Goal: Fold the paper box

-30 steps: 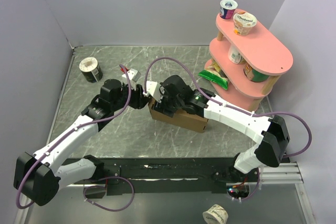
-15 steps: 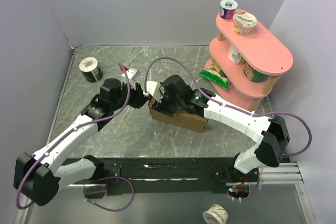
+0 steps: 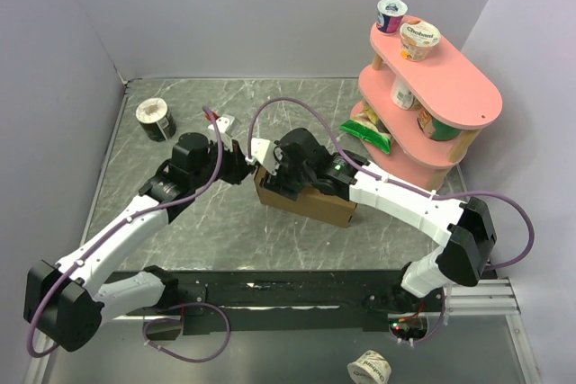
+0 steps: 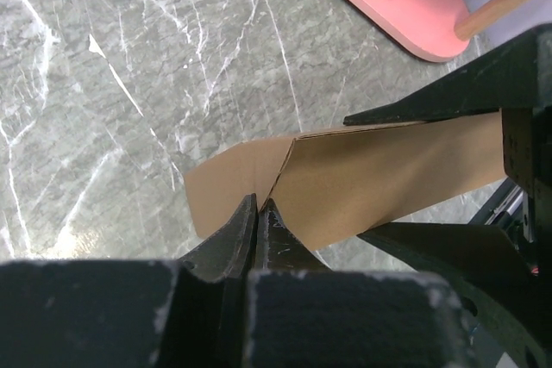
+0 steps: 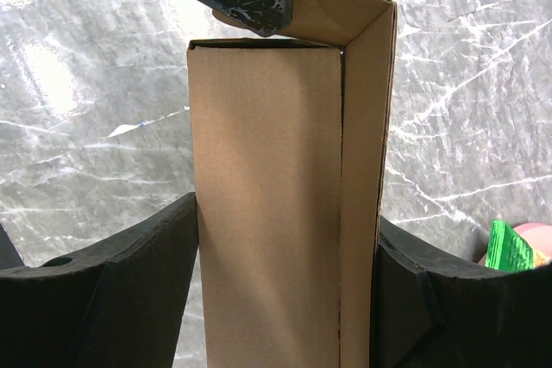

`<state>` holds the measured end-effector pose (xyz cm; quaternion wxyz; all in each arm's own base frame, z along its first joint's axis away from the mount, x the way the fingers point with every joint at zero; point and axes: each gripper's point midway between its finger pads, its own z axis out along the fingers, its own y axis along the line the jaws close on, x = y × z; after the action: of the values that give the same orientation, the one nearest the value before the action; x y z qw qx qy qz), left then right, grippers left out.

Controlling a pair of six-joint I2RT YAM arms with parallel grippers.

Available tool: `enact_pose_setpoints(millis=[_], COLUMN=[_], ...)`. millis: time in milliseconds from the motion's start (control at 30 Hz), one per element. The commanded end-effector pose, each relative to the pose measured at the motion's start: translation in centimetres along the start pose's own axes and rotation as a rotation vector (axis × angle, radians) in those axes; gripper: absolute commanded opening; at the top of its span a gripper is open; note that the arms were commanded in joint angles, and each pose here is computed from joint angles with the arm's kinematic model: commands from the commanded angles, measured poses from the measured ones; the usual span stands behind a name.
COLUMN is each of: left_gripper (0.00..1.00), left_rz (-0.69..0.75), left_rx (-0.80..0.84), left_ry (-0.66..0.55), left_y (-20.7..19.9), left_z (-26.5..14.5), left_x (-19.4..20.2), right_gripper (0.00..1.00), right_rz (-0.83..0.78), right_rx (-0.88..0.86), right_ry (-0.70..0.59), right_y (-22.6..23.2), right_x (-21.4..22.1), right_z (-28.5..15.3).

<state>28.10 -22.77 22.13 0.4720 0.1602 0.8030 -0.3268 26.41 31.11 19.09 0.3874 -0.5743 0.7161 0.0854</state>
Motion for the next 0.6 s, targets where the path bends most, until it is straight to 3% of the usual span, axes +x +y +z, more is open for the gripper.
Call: enact_pose_setpoints(millis=[0,567], left_gripper=[0.01,0.01], left_rz=[-0.015,-0.063], left_rx=[0.092,0.165], left_ry=[-0.096,-0.105], left_y=[-3.2,-5.1], left_z=[-0.6,-0.7], left_x=[-4.4,-6.1], right_gripper=[0.56,0.55], right_rz=[0.009,0.015], right_rx=[-0.076,-0.082], right_ry=[0.088,0.106], right_y=[2.1,2.4], right_x=[2.9,3.6], right_z=[2.5,3.1])
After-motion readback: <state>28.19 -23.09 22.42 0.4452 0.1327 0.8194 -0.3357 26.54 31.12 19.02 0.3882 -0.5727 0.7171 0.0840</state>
